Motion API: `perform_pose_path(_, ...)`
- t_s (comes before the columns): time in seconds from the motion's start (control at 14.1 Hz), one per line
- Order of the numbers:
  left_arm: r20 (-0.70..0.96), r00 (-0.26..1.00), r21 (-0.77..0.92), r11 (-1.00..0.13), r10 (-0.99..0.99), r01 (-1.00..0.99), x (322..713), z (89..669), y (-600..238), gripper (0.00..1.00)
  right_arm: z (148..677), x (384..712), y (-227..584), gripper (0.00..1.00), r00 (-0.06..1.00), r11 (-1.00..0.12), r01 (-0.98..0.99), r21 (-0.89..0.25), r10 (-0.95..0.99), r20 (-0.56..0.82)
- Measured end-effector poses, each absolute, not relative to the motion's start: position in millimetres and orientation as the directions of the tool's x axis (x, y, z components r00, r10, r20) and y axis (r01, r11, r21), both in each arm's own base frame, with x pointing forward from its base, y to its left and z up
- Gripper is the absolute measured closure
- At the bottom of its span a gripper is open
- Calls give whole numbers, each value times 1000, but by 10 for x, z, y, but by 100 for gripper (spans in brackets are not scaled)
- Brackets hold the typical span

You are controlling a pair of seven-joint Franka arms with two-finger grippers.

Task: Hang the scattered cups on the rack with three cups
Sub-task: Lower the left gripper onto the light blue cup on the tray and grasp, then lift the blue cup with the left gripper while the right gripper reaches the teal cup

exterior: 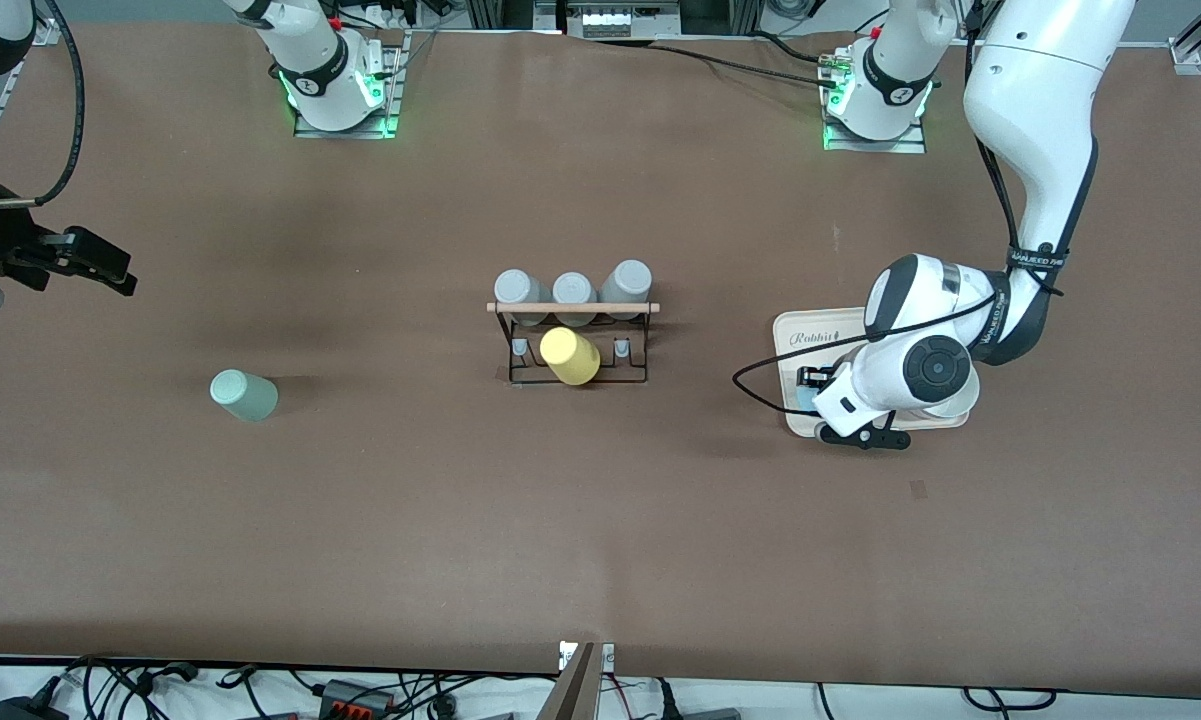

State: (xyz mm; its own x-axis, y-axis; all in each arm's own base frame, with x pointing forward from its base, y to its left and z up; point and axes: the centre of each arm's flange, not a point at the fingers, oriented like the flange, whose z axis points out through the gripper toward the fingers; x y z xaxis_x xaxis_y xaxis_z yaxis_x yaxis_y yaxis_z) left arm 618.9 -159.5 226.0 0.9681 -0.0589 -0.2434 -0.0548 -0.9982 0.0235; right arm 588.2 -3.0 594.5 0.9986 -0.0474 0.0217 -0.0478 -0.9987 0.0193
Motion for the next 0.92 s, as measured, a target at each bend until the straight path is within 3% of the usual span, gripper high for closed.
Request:
perform_pose_path(0.5, -221, 974, 26, -998, -53, -49, 6258, 2403, -1563, 35, 5817, 5870, -81, 0, 999, -998, -53, 21, -53, -6)
perform_pose_path(0.71, -228, 972, 30, -998, -57, -51, 6372, 2972, -1623, 35, 5813, 5869, -74, 0, 999, -998, -52, 21, -52, -7)
perform_pose_path(0.92, -242, 969, 100, -995, -50, -26, 6371, 3967, -1655, 35, 5810, 5869, -74, 0, 999, -999, -48, 25, -49, -8)
